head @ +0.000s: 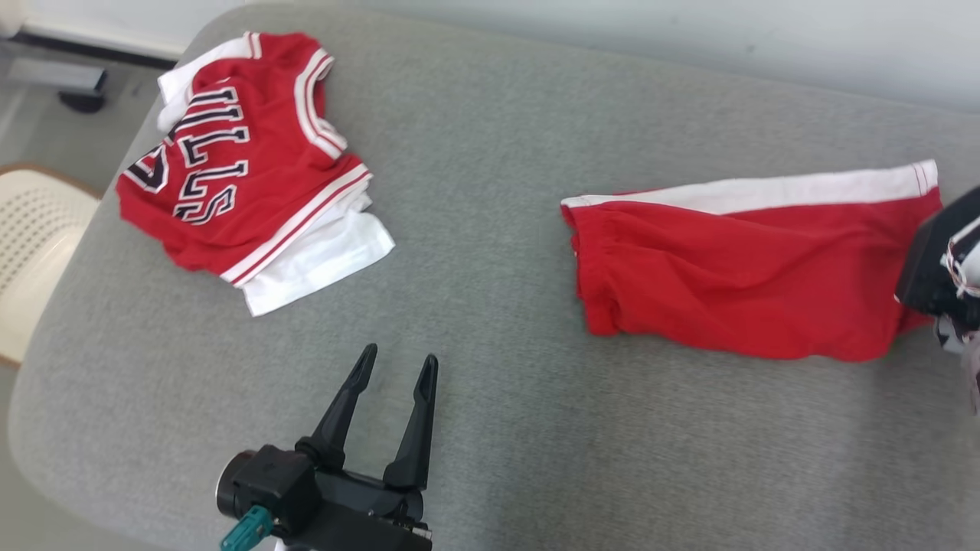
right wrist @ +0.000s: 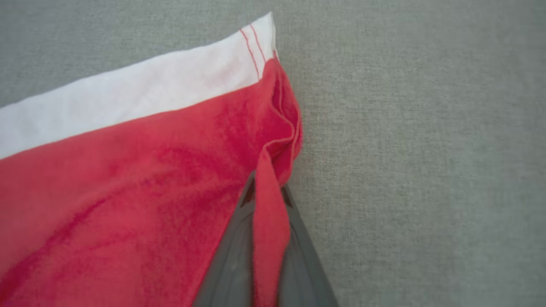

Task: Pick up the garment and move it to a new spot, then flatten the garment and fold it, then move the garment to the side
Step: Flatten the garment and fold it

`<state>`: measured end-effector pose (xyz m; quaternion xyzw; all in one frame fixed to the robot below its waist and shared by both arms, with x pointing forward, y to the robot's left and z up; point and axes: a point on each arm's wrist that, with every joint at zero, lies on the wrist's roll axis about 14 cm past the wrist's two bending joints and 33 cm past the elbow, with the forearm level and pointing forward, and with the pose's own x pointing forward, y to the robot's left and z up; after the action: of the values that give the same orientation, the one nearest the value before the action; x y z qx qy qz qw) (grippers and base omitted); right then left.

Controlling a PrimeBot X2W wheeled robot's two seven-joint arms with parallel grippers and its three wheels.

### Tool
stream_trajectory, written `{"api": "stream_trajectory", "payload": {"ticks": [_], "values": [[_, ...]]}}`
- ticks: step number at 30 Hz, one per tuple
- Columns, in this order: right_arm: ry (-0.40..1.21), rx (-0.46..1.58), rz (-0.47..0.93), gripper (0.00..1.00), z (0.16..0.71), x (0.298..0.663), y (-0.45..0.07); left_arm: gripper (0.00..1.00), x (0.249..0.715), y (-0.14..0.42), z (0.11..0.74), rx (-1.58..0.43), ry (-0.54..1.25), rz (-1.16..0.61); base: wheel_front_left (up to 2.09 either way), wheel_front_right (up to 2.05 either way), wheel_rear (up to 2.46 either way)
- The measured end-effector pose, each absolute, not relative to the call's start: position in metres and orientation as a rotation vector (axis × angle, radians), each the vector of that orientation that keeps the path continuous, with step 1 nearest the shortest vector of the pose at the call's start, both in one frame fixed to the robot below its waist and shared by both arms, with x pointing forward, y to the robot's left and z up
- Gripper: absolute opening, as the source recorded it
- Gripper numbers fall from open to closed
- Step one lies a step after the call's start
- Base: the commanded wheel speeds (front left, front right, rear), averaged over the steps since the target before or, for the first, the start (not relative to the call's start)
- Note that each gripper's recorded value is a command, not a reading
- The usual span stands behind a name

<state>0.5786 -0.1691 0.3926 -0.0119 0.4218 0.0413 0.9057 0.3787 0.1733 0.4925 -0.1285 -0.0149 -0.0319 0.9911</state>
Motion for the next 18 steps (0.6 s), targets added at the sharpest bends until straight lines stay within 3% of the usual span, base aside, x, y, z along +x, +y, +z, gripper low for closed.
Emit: {"api": "stream_trajectory", "payload": {"ticks": [13, 18], "values": [[0.768, -0.035, -0.012, 0.00, 0.418, 0.538, -0.223, 1.00, 0.378, 0.150, 0.504, -0.281, -0.059, -0.148, 0.00, 0.00, 0.00], [0.689, 0.046, 0.078, 0.00, 0.442, 0.536, -0.179, 1.00, 0.375, 0.143, 0.509, -0.289, -0.072, -0.171, 0.00, 0.00, 0.00]]}}
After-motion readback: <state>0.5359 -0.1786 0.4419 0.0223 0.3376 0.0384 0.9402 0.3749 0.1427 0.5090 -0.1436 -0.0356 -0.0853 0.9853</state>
